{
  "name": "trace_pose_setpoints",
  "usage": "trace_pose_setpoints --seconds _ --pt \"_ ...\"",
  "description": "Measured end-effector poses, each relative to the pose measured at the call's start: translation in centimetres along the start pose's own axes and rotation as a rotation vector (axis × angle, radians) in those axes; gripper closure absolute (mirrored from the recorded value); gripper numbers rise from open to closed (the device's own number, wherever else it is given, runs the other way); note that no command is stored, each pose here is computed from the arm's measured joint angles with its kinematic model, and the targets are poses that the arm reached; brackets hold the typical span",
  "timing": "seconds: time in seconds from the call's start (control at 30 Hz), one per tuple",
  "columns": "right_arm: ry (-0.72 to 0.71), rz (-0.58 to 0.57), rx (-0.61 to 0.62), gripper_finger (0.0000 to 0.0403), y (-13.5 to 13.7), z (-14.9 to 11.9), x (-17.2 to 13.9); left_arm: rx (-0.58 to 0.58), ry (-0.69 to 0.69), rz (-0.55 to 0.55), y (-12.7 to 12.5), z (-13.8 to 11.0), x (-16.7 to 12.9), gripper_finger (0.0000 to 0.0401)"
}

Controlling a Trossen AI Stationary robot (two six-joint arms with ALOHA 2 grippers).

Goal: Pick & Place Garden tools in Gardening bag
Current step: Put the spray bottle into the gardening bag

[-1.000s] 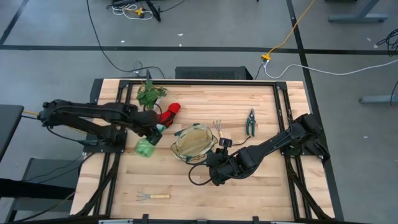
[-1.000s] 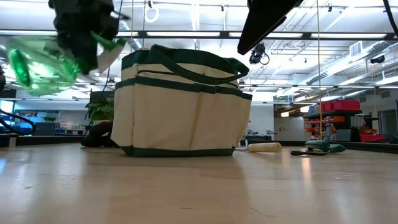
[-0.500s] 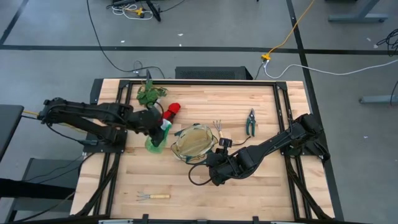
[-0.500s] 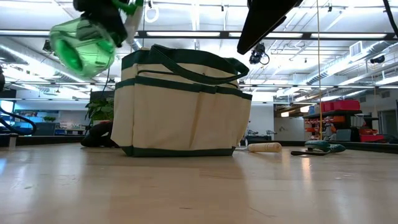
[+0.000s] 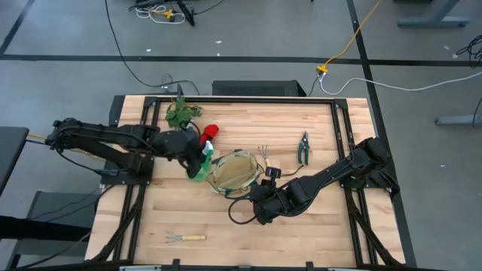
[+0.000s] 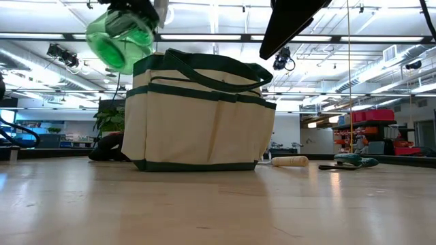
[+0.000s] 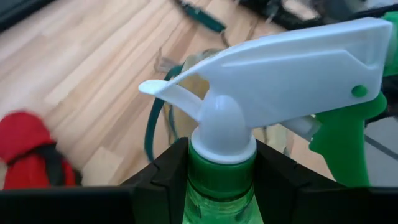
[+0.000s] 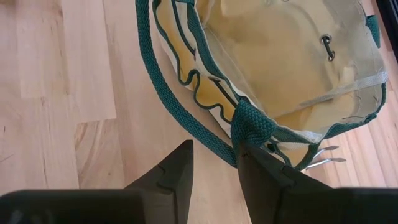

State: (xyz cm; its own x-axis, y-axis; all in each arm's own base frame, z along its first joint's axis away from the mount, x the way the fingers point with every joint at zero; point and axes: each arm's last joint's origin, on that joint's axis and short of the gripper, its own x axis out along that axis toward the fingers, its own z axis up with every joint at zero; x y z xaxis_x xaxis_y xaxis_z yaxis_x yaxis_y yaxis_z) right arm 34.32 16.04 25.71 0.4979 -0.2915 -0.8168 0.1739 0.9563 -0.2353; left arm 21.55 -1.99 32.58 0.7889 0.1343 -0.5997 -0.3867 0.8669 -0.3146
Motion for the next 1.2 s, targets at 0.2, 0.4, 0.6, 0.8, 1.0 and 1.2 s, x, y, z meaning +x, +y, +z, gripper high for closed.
trace_pose_setpoints --seconds 0.2,0.4,0.6,0.8,1.0,1.2 --pt "0.0 0.0 0.0 0.0277 0.0 0.0 0.0 0.051 -0.071 -0.053 -0.5 0.7 0.0 0.0255" --pt "-0.001 0.001 0.001 0.0277 0.0 0.0 0.0 0.089 -0.133 -0.126 -1.0 1.4 -0.2 0.0255" --pt "-0.005 0.002 0.003 0.0277 0.0 0.1 0.0 0.185 -0.208 -0.183 -2.2 1.8 0.6 0.0255" --pt "-0.005 0.002 0.003 0.0277 0.0 0.1 0.0 0.28 -0.265 -0.218 -3.5 2.0 2.0 0.0255" --pt "-0.005 0.002 0.002 0.0277 0.0 0.1 0.0 0.322 -0.259 -0.195 -4.0 1.7 3.7 0.0255" --pt "-0.013 -0.016 -0.012 0.0277 0.0 0.1 0.0 0.366 -0.272 -0.153 -4.4 1.6 5.6 0.0255"
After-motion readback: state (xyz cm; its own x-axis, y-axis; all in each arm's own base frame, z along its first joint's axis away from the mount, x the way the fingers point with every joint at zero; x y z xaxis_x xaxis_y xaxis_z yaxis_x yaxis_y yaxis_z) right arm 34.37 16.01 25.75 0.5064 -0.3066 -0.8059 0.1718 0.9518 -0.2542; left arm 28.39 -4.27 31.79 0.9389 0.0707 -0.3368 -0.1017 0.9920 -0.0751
